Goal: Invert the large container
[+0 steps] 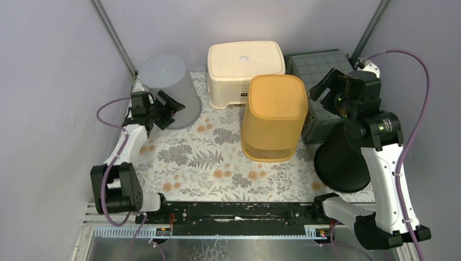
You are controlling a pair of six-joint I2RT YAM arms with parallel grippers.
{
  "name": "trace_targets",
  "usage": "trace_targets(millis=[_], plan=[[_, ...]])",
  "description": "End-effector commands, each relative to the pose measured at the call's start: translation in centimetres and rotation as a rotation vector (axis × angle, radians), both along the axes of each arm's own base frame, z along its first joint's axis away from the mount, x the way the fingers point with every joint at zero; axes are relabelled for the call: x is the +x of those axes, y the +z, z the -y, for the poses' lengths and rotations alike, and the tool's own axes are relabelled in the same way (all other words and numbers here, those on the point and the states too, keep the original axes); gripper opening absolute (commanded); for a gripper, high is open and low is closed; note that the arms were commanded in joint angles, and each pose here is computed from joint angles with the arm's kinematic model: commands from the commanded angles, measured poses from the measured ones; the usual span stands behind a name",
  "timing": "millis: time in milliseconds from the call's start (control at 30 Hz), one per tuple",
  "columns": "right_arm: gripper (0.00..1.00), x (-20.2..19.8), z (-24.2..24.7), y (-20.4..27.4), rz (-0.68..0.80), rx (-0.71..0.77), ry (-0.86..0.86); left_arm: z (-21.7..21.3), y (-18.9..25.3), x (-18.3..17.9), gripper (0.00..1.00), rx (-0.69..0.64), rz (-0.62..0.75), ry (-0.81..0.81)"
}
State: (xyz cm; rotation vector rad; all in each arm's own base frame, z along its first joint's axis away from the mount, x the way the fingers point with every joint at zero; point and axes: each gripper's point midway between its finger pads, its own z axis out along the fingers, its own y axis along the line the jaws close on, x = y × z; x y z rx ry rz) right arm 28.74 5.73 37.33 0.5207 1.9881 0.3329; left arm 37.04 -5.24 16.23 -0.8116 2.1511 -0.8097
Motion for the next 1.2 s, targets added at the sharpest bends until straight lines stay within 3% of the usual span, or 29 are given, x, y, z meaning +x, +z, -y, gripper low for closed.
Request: trace_targets(millis=[0,200,267,333,467,600,800,1167], plan=[[0.83,0.0,1.7,1.7,0.047,0.012,-0.074,-1.8,1.8,4.7,0.91,0.040,0.091,0.067],[0.83,1.1,2.7,-0.2,-0.001,0.028,-0.096,-5.1,0.7,7.7,0.90,0.047,0.082,0.150],[0.82,1.6,2.8,-1.4,-0.028,0.067,-0.088,-5.2,2.3,8.1,0.89,0.028,0.143,0.114],[0.82,1.9,2.8,-2.4,-0.044,0.124,-0.071,-4.3,6.2,7.1,0.90,0.040,0.245,0.057],[0.82,2.7,3.8,-5.1,-0.090,0.200,-0.080,-2.2,12.3,3.2,1.00,0.034,0.367,-0.025],[0.80,3.8,3.3,-7.3,-0.120,0.239,-0.053,-0.2,14.2,-1.1,1.00,0.006,0.399,-0.096],[0.78,4.5,0.0,-9.9,-0.167,0.360,0.067,1.5,13.5,-5.5,1.00,-0.039,0.395,-0.140],[0.77,1.1,-12.8,-14.3,-0.287,0.410,0.326,2.1,15.9,-7.3,1.00,-0.039,0.415,-0.164]])
